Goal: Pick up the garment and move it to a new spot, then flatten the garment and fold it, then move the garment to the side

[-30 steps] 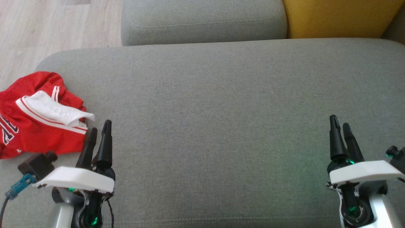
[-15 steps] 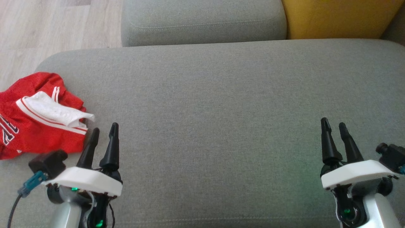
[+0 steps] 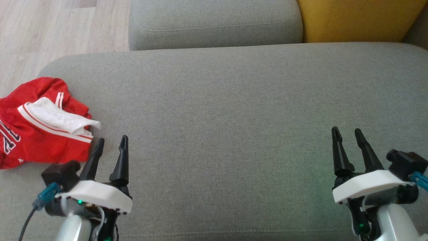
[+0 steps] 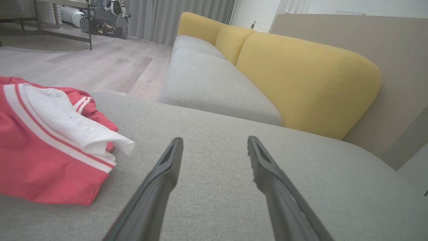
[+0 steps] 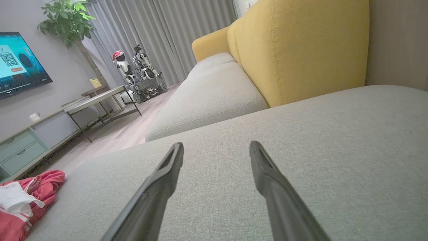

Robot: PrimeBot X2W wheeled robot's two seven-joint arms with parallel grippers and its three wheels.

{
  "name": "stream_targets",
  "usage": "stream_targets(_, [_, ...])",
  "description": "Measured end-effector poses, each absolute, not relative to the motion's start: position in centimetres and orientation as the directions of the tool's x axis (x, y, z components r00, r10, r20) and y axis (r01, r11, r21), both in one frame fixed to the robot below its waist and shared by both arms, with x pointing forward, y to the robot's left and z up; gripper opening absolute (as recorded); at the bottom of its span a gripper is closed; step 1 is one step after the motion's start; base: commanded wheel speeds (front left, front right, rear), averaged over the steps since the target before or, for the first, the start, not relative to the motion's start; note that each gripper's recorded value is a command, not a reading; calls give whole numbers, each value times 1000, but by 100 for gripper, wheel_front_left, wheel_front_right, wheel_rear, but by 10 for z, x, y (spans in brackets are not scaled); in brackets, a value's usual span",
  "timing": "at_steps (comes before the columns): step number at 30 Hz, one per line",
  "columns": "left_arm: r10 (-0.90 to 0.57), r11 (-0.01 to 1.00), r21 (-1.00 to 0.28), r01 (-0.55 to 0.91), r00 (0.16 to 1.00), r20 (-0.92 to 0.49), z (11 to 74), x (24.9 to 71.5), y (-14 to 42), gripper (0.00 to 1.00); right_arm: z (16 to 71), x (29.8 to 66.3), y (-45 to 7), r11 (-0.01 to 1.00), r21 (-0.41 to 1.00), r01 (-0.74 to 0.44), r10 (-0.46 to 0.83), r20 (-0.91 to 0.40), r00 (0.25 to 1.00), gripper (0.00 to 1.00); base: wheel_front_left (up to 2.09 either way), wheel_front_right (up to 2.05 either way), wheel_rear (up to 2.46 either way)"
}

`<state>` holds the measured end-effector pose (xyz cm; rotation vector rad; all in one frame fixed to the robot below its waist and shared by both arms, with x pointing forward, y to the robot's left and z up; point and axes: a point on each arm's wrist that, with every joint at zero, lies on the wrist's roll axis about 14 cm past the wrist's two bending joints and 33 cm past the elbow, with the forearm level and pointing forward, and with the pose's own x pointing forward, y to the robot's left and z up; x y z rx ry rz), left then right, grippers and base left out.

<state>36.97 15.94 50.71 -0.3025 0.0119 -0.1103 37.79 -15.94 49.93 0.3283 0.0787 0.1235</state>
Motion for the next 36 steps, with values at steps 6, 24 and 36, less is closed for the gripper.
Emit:
stream_targets(6, [-113, 966, -231, 112, 994, 10, 505, 369, 159, 100, 501, 377, -156, 958, 259, -124, 141, -51, 989, 100, 0, 0, 0])
stream_targets(24, [-127, 989, -76, 128, 992, 26, 501, 365, 156, 100, 503, 377, -150, 983, 101, -151, 157, -51, 986, 100, 0, 0, 0])
stream_targets(36, [-136, 991, 10, 135, 990, 27, 495, 363, 157, 100, 503, 377, -148, 987, 20, -162, 163, -51, 985, 100, 0, 0, 0])
